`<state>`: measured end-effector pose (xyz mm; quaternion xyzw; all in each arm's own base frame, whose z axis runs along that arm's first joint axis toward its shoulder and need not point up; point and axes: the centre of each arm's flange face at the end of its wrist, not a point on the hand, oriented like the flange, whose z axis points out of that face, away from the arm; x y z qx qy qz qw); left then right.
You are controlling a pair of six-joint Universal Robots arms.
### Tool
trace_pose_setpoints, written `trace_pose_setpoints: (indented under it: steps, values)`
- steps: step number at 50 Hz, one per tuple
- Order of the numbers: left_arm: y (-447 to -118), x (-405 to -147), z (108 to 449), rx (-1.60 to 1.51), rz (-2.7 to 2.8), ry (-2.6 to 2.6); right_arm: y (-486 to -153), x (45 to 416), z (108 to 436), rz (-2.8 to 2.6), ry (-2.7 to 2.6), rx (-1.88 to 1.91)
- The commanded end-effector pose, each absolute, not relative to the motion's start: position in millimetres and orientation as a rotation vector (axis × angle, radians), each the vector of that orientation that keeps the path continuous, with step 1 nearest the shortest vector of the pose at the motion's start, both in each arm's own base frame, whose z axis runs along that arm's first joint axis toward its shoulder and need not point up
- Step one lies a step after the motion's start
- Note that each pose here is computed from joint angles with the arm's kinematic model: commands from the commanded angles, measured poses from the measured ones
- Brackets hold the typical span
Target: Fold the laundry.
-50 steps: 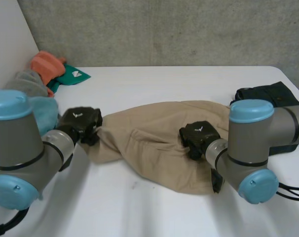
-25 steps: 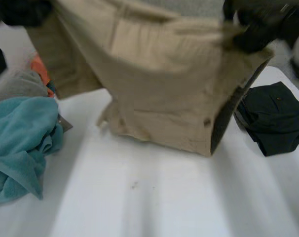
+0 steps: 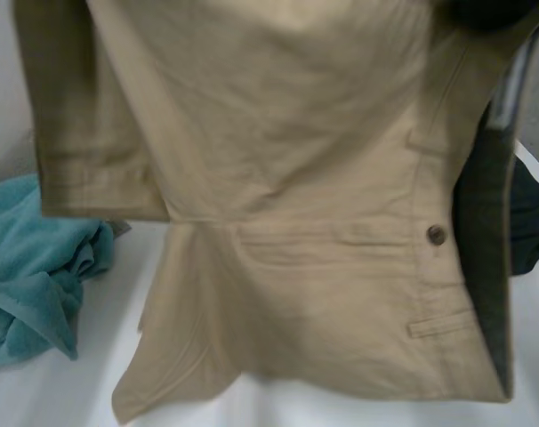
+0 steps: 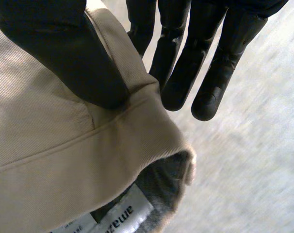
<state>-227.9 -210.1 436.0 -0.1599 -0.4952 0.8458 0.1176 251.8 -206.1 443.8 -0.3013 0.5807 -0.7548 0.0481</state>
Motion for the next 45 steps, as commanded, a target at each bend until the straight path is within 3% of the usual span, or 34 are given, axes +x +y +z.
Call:
trace_pose_setpoints:
  steps: [1, 6, 13, 17, 21, 26, 31, 34, 38, 45]
  values:
    - [-280.4, -255.8, 353.6, -0.598, 2.305, -1.753, -271.2, 279.8, 367.7, -2.077, 2.0, -1.0]
    - [-330.9, -281.0, 294.8, -0.777, 2.327, -1.835, -317.2, 299.8, 331.6, -2.079, 2.022, -0.984]
    - [-381.8, -295.7, 279.9, -0.713, 2.529, -1.732, -386.0, 319.8, 306.1, -2.432, 1.905, -0.753]
    - [-390.3, -297.0, 280.6, -0.661, 2.587, -1.698, -398.5, 323.8, 281.2, -2.495, 1.948, -0.862]
    - [-385.8, -298.3, 271.4, -0.67, 2.555, -1.734, -386.4, 326.0, 266.7, -2.422, 2.039, -1.027]
    - [-351.0, -306.1, 259.5, -0.742, 2.455, -1.783, -359.0, 313.7, 266.9, -2.253, 2.16, -1.07]
    - [-299.6, -294.0, 252.8, -0.803, 2.335, -1.875, -319.7, 297.8, 269.7, -2.073, 2.223, -1.137]
    - [-270.5, -290.3, 252.3, -0.838, 2.264, -1.907, -300.7, 289.1, 260.0, -1.953, 2.235, -1.219]
    - [-202.8, -289.8, 239.7, -0.916, 2.037, -1.974, -288.9, 267.4, 239.6, -1.797, 2.285, -1.273]
    - [-149.0, -276.5, 201.8, -0.93, 1.715, -2.138, -270.7, 233.7, 216.3, -1.646, 2.287, -1.357]
